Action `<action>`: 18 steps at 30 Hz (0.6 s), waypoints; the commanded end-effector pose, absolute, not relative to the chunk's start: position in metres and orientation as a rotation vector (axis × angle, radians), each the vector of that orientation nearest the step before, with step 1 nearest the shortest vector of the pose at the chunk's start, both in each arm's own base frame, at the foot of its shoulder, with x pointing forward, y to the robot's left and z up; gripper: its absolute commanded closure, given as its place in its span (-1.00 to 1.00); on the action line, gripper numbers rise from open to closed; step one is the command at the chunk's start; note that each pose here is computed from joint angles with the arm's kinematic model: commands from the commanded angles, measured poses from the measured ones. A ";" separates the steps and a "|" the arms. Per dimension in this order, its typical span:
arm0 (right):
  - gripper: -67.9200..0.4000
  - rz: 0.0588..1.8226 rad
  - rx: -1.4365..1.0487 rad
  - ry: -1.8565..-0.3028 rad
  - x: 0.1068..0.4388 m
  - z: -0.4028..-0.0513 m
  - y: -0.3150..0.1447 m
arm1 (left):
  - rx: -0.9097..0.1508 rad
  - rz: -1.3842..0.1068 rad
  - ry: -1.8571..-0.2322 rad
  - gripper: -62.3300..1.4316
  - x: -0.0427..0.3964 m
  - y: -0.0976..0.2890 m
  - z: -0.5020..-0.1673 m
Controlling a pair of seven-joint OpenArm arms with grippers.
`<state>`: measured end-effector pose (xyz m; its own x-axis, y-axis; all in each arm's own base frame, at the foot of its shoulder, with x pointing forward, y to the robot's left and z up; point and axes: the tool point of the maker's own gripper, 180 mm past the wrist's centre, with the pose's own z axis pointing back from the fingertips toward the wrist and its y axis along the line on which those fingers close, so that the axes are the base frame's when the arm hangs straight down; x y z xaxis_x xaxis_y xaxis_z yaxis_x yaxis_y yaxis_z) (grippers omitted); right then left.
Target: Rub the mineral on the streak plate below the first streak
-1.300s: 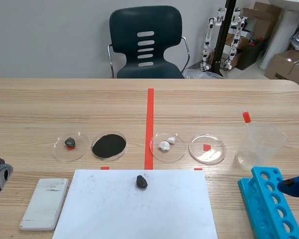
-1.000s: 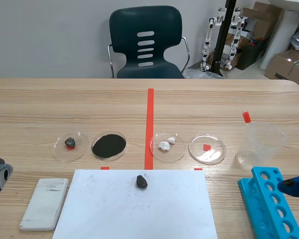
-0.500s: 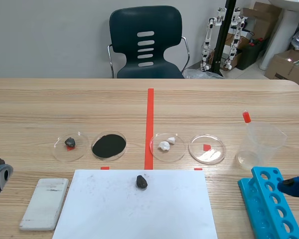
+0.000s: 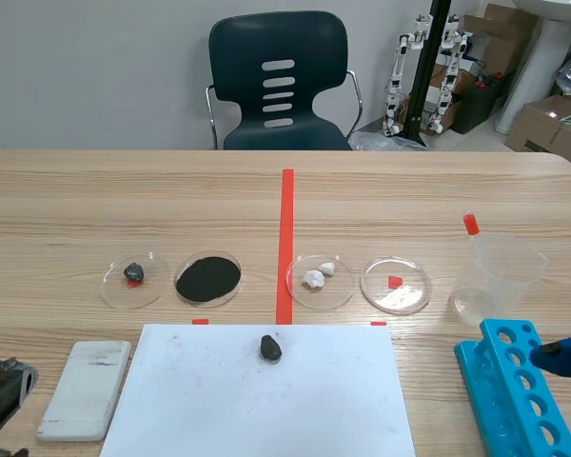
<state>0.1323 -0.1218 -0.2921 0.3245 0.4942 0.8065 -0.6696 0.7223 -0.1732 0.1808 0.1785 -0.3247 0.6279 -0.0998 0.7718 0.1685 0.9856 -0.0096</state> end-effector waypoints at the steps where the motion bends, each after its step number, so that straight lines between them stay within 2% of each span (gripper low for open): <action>1: -0.93 0.774 0.206 -1.005 0.137 -0.284 -0.120 | -0.097 -0.130 -0.865 0.64 0.185 0.177 -0.324; 9: -0.93 0.774 0.206 -1.005 0.137 -0.284 -0.120 | -0.178 -0.071 -0.627 0.64 0.186 0.162 -0.343; 15: -0.93 0.774 0.206 -1.005 0.137 -0.284 -0.120 | -0.261 -0.082 -0.559 0.64 0.193 0.138 -0.341; 18: -0.93 0.774 0.206 -1.005 0.137 -0.284 -0.120 | -0.270 -0.056 -0.535 0.64 0.197 0.132 -0.341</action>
